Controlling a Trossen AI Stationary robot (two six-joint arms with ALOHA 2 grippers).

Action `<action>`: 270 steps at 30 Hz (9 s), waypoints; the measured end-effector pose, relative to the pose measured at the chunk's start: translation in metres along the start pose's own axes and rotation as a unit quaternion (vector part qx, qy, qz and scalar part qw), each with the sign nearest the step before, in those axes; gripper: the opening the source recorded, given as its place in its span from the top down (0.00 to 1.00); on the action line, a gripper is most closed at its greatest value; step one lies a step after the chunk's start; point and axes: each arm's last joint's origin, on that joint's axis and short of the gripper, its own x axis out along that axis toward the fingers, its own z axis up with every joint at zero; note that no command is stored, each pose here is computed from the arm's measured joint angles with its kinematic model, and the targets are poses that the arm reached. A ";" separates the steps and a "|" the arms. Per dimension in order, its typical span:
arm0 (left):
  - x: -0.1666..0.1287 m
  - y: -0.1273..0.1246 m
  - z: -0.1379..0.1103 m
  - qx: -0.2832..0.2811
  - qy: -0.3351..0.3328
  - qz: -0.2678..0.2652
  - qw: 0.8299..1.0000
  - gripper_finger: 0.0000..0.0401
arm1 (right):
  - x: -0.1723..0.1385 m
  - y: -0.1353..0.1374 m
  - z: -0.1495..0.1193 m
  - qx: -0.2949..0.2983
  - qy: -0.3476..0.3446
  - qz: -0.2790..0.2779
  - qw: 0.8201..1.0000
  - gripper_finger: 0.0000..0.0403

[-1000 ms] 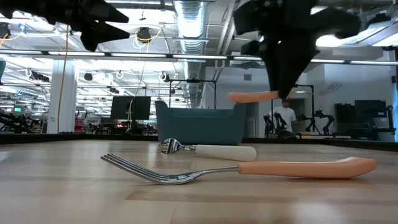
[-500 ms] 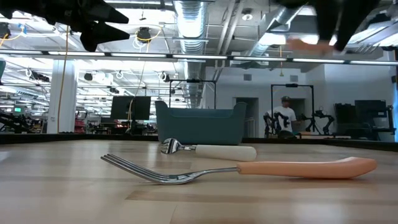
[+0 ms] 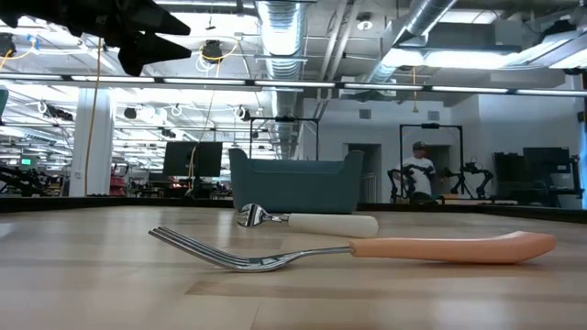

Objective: Sort silverware by color (type)
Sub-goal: Put the orange fork into the bottom left orange bin, then put the orange fork into the orange bin

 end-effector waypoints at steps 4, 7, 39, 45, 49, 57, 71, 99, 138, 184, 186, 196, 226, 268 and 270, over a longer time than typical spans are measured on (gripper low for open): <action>0.000 0.000 0.001 0.001 -0.005 0.008 1.000 0.41 | -0.006 0.020 -0.015 0.003 0.013 0.001 1.000 0.82; 0.000 0.000 0.001 0.002 -0.005 0.008 1.000 0.41 | -0.004 0.031 -0.022 0.004 0.009 0.000 1.000 0.82; 0.000 0.003 0.001 0.000 -0.013 0.044 0.999 0.41 | 0.077 0.075 -0.043 -0.139 0.100 0.068 0.983 0.82; 0.000 0.003 0.001 0.000 -0.013 0.044 0.999 0.41 | 0.079 0.072 -0.036 -0.137 0.086 0.078 0.984 0.82; 0.000 0.003 0.001 -0.001 -0.013 0.044 0.999 0.41 | 0.080 0.070 -0.034 -0.151 0.083 0.080 0.982 0.82; 0.000 0.003 0.001 -0.001 -0.013 0.044 0.999 0.41 | 0.086 0.066 -0.032 -0.156 0.078 0.082 0.981 0.82; 0.000 0.002 0.001 -0.002 -0.013 0.043 0.999 0.41 | 0.115 0.069 -0.044 -0.168 0.083 0.097 0.977 0.82; 0.000 0.002 0.001 0.002 -0.014 0.045 0.999 0.41 | 0.132 0.060 -0.046 -0.200 0.079 0.097 0.972 0.82; 0.000 0.003 0.002 0.002 -0.018 0.052 0.998 0.41 | 0.152 0.055 -0.048 -0.149 0.061 0.103 0.982 0.69; 0.000 0.003 0.002 -0.005 -0.018 0.052 0.998 0.41 | 0.059 -0.078 0.037 0.187 0.035 0.036 0.981 0.69; 0.000 0.003 0.002 -0.006 -0.020 0.051 0.998 0.41 | 0.062 -0.092 0.043 0.216 0.010 0.029 0.976 0.69; 0.000 0.002 0.004 -0.009 -0.027 0.049 0.998 0.41 | 0.069 -0.131 0.064 0.237 -0.098 -0.025 0.966 0.47; 0.000 0.001 0.003 -0.033 -0.019 0.024 0.999 0.41 | 0.099 -0.090 0.086 0.153 -0.260 0.041 0.953 0.32; 0.000 0.002 0.000 -0.052 -0.007 0.027 0.998 0.41 | 0.155 -0.114 0.120 0.181 -0.261 -0.035 0.948 0.32; 0.001 0.001 0.000 -0.054 -0.007 0.027 0.998 0.41 | 0.169 -0.098 0.122 0.135 -0.242 -0.026 0.961 0.32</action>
